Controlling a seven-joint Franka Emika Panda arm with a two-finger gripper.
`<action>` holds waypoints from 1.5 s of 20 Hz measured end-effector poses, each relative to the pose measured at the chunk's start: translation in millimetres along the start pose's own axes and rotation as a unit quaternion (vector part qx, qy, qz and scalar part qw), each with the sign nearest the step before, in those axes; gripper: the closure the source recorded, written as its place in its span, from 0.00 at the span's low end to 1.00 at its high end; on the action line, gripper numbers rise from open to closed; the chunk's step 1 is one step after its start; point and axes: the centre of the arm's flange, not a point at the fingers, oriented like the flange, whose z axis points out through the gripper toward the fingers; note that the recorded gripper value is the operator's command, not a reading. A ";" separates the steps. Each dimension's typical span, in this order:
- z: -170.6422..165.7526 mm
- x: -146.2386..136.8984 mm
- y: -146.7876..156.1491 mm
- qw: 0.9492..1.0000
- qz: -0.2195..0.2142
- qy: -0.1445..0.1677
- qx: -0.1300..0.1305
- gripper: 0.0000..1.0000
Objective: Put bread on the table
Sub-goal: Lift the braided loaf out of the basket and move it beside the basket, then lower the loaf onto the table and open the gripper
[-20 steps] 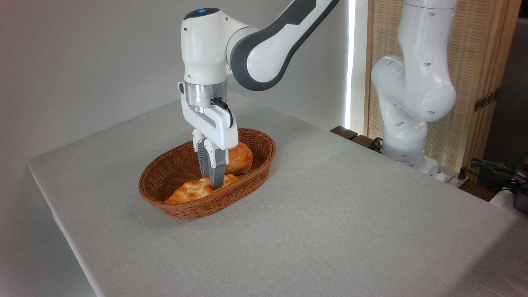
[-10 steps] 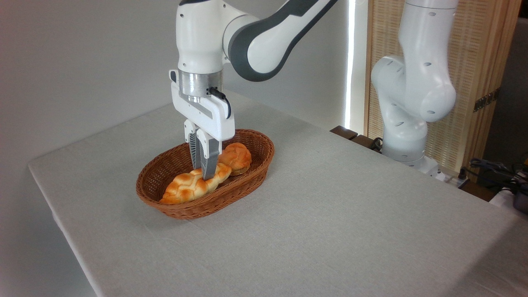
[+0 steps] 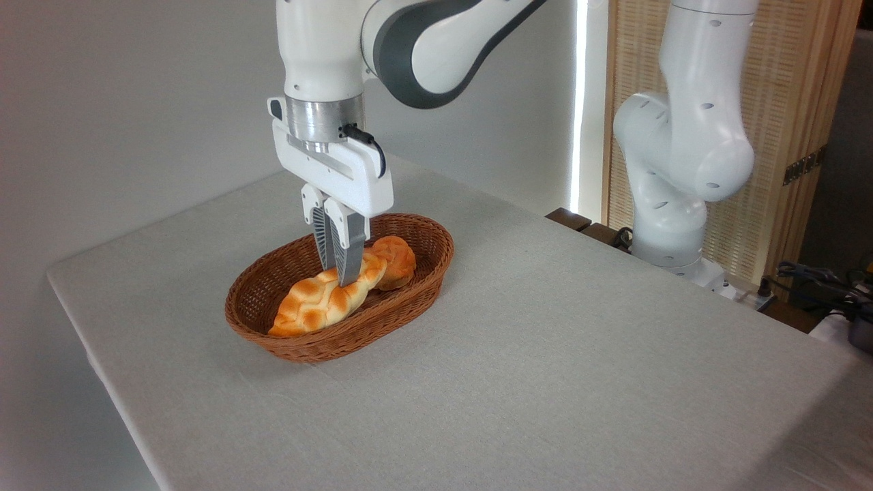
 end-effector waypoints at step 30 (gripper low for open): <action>-41.5 -75.2 -137.8 0.991 0.022 -0.102 0.087 0.25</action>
